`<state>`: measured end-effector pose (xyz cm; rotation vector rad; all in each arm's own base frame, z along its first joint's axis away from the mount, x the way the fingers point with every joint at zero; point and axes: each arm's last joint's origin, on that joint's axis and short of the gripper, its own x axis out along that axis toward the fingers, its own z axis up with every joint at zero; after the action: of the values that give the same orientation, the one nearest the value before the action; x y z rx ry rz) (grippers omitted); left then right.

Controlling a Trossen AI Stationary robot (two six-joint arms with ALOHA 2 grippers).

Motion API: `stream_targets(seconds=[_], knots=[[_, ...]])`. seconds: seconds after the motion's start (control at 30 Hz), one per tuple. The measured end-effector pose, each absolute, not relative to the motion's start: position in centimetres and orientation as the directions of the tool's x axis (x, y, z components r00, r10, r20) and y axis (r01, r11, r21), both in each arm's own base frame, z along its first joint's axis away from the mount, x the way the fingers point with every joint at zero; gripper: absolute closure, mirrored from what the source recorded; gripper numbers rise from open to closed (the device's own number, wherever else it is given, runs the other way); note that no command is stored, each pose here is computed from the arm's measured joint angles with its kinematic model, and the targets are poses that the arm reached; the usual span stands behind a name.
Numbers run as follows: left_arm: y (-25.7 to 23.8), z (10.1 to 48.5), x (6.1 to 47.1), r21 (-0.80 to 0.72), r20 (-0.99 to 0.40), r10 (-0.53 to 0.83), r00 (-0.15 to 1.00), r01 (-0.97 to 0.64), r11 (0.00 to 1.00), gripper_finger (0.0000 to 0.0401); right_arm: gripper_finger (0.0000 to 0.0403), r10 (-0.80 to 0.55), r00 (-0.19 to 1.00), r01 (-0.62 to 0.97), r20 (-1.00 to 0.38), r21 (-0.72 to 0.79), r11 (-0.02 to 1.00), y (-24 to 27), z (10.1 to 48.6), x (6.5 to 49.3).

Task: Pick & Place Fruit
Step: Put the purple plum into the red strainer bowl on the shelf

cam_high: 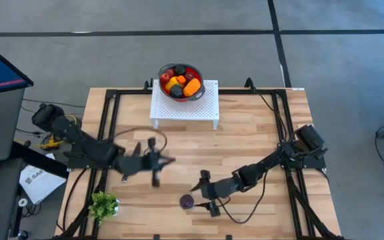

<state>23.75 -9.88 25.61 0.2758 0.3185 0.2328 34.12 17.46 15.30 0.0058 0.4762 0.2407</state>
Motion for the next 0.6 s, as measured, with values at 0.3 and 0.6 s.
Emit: stream_targets(seconds=[0.3,0.6], knots=[[-13.0,18.7,19.0,-0.075,-0.406,0.112,0.907,-0.155,0.985,0.0398,0.0127,0.347,0.771,-0.394,-0.534,0.027,0.919,17.2,13.1,38.2],[-11.3,14.4,16.2,-0.202,-0.359,0.249,0.900,-0.335,0.920,0.0398,0.0137,0.359,0.700,-0.422,-0.617,0.048,0.905,15.5,12.5,40.1]])
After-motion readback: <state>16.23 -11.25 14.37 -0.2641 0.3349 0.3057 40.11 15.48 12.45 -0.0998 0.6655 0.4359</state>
